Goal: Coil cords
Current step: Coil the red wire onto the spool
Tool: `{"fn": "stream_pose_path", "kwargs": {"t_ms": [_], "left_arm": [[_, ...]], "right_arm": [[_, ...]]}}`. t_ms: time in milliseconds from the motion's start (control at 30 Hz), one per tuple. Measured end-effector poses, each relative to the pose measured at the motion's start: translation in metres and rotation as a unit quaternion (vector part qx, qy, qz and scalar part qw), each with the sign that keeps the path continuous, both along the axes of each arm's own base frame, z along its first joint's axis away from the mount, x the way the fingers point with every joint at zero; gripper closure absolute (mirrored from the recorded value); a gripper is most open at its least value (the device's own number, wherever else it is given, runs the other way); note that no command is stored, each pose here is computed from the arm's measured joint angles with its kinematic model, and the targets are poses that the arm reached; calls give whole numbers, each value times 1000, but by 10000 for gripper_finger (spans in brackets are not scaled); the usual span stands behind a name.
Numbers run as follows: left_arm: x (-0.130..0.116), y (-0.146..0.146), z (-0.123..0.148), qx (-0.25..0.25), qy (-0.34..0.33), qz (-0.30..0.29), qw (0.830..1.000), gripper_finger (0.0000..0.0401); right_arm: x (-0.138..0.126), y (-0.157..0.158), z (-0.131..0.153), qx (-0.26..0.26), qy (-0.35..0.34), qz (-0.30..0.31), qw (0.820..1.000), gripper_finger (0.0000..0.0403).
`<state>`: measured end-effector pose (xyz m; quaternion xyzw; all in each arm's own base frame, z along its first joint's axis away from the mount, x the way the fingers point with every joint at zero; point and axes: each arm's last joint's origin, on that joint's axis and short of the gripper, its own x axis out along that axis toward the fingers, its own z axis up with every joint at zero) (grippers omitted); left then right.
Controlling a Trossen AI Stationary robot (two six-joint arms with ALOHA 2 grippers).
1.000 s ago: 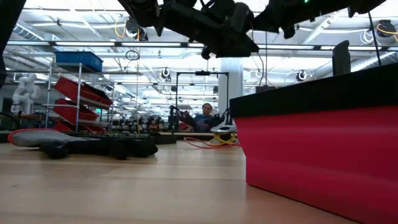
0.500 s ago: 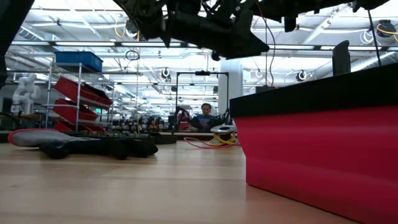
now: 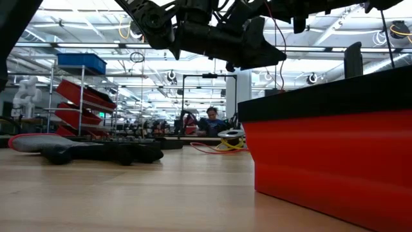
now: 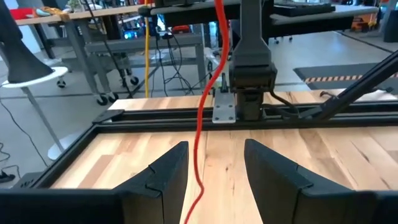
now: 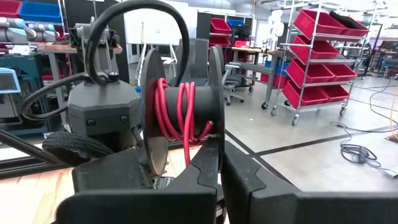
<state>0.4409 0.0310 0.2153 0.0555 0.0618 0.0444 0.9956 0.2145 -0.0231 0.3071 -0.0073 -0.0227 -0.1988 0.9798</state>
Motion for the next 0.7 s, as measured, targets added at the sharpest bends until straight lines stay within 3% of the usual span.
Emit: {"fn": "stream_pose_path", "kwargs": {"t_ms": [367,567,700], "left_arm": [[5,-2,-13,-18,1,-11,1000,237],[13,4,-27,-31,1,22,999,242],[13,7,-30,-33,4,48,998,270]], "right_arm": [[0,0,0,2,-1,0,1000,403],[0,0,0,2,-1,0,1000,403],[0,0,0,2,1,2,1000,403]]}}
